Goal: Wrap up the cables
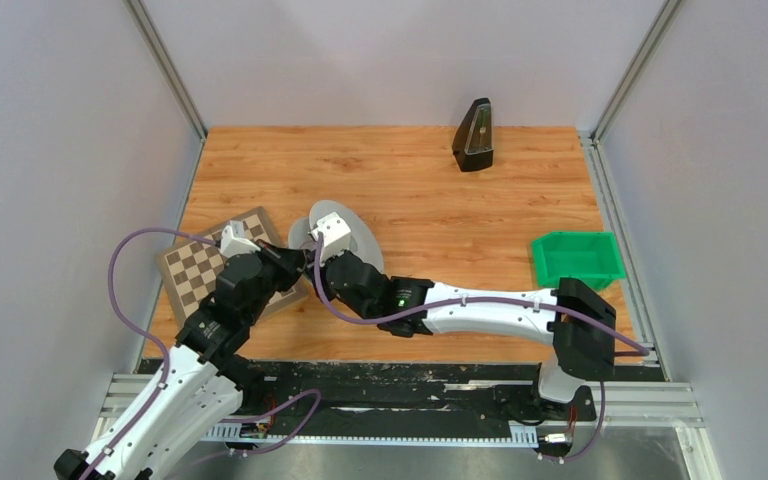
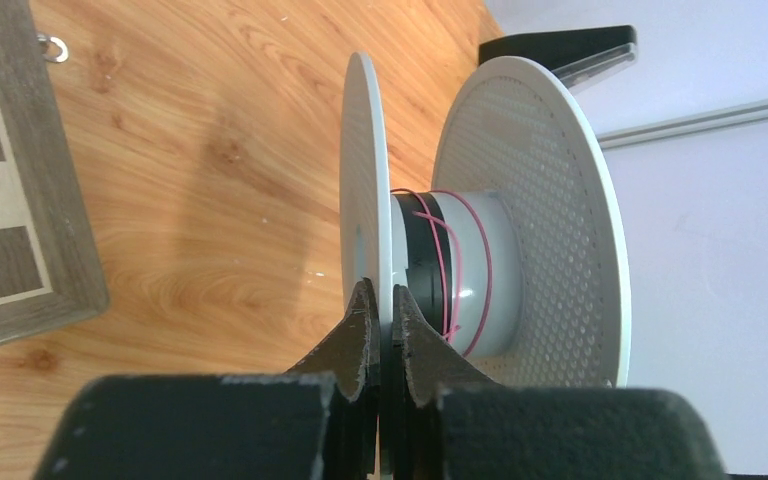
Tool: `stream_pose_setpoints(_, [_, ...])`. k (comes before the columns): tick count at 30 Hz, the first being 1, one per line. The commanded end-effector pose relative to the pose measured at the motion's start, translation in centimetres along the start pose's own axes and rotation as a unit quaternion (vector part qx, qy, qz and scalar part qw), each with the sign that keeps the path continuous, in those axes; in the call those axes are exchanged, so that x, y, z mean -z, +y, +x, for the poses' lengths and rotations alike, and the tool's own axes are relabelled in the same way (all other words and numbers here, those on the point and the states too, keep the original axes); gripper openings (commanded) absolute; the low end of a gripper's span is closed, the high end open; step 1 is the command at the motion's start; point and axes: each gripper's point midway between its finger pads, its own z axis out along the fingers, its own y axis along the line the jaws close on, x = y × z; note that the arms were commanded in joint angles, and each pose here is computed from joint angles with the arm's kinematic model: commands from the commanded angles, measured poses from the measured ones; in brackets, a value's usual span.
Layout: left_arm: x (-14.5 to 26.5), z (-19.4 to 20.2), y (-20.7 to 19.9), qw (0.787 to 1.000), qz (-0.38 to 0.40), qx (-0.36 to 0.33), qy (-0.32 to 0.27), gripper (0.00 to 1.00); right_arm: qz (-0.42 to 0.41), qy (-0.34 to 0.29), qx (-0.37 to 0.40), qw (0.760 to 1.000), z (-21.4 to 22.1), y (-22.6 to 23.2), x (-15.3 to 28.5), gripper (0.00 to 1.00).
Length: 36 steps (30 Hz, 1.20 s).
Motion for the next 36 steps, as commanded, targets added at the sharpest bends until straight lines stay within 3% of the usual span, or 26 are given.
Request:
stream_pose_setpoints(1, [3.5, -2.2, -9.0, 0.986, 0.154, 0.061, 0.009, 0.00, 0.043, -0.007, -0.026, 0.999, -1.9, -4.3, -0.1, 0.20])
stream_pose_setpoints(11, [3.1, -1.5, -8.7, 0.987, 0.148, 0.056, 0.023, 0.00, -0.023, -0.003, -0.016, 1.000, -4.8, -2.5, 2.4, 0.26])
stream_pose_setpoints(18, [3.2, -1.3, -8.6, 0.987, 0.148, 0.055, 0.028, 0.00, 0.021, -0.011, -0.012, 1.000, -5.3, -4.0, 1.8, 0.11])
stream_pose_setpoints(25, [3.2, -1.0, -8.3, 0.988, 0.145, 0.047, 0.033, 0.00, 0.032, -0.018, -0.015, 0.999, -6.3, -3.9, 0.9, 0.08])
stream_pose_setpoints(31, [3.3, -0.9, -8.4, 0.987, 0.149, 0.044, 0.035, 0.00, 0.053, -0.012, -0.012, 0.998, -6.2, -4.1, 0.1, 0.14])
stream_pose_setpoints(36, [3.1, -0.6, -8.1, 0.988, 0.145, 0.023, 0.040, 0.00, 0.018, -0.017, -0.023, 0.999, -7.5, -2.9, 0.9, 0.15])
